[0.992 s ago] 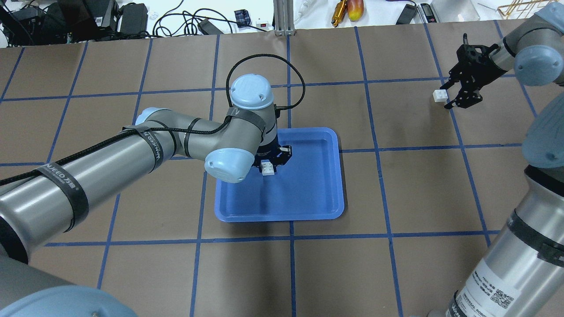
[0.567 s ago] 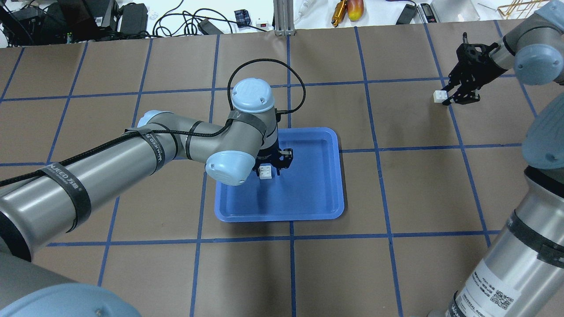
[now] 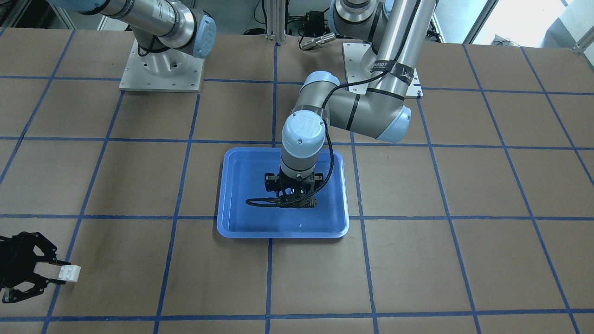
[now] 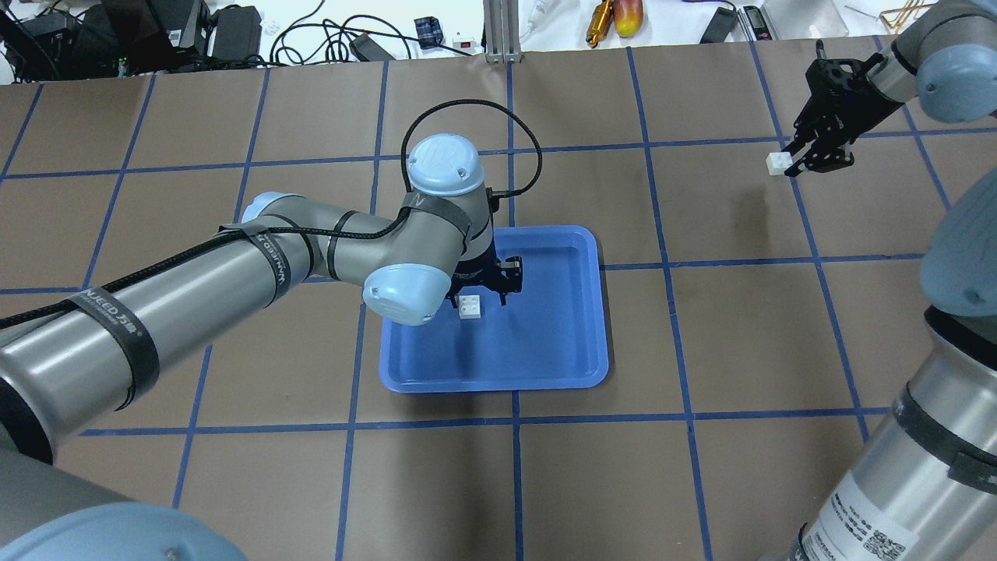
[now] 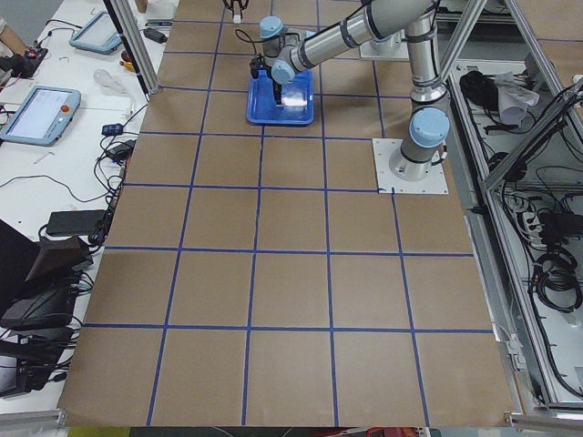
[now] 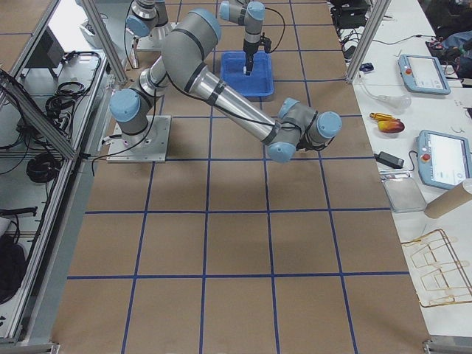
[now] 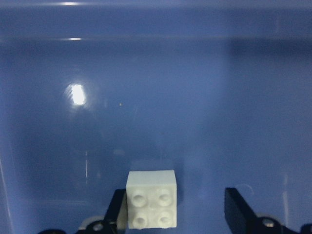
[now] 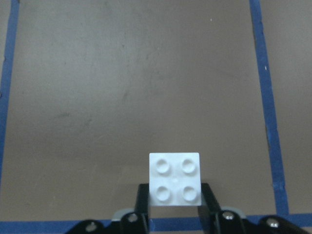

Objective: Assemble white blocks and place on blue tray

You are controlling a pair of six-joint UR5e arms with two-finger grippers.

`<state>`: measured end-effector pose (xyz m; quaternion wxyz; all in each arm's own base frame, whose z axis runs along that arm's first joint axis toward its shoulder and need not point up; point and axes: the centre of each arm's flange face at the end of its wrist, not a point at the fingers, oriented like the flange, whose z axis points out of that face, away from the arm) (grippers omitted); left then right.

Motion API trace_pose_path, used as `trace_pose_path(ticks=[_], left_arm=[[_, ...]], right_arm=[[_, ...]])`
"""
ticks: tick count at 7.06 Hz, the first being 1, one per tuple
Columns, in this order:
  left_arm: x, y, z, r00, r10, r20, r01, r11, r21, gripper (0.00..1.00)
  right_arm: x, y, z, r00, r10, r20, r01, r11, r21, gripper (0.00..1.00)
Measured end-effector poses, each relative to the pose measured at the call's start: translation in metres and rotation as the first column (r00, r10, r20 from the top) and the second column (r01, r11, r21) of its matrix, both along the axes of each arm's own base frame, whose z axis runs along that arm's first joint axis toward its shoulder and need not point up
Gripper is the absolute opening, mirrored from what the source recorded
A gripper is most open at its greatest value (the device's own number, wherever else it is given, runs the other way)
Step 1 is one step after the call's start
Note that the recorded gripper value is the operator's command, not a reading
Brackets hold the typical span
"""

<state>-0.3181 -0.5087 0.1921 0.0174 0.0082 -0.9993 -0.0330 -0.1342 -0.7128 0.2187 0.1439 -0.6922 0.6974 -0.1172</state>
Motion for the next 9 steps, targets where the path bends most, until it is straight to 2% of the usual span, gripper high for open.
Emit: trace_pose_path(ticks=[1,3,4,5,7,9], left_arm=[[0.009,-0.006,0.009,1.000,0.011,-0.014,-0.011,1.000,-0.010,0.65],[0.044,-0.019,0.026,1.000,0.004,-0.030,-0.004,1.000,-0.014,0.21],[0.056,-0.018,0.032,0.999,-0.018,-0.027,0.018,1.000,-0.005,0.06],[0.061,-0.015,0.033,0.999,-0.029,-0.027,0.029,1.000,0.009,0.00],[0.064,-0.005,0.022,0.999,-0.035,-0.031,0.036,0.999,0.040,0.00],[0.067,-0.002,0.012,0.998,-0.044,-0.035,0.046,0.998,0.053,0.00]], right_arm=[[0.019,0.002,0.011,1.000,0.011,0.029,-0.012,1.000,0.015,0.00],[0.068,0.006,0.026,0.997,0.001,0.071,-0.005,0.999,0.053,0.00],[0.104,0.009,0.032,0.997,-0.005,0.080,-0.001,0.997,0.076,0.00],[0.146,0.015,0.039,0.997,-0.021,0.079,0.013,0.995,0.103,0.00],[0.228,0.040,0.058,0.998,-0.025,0.063,0.017,0.991,0.136,0.00],[0.282,0.079,0.067,0.999,-0.004,0.048,-0.002,0.994,0.108,0.00]])
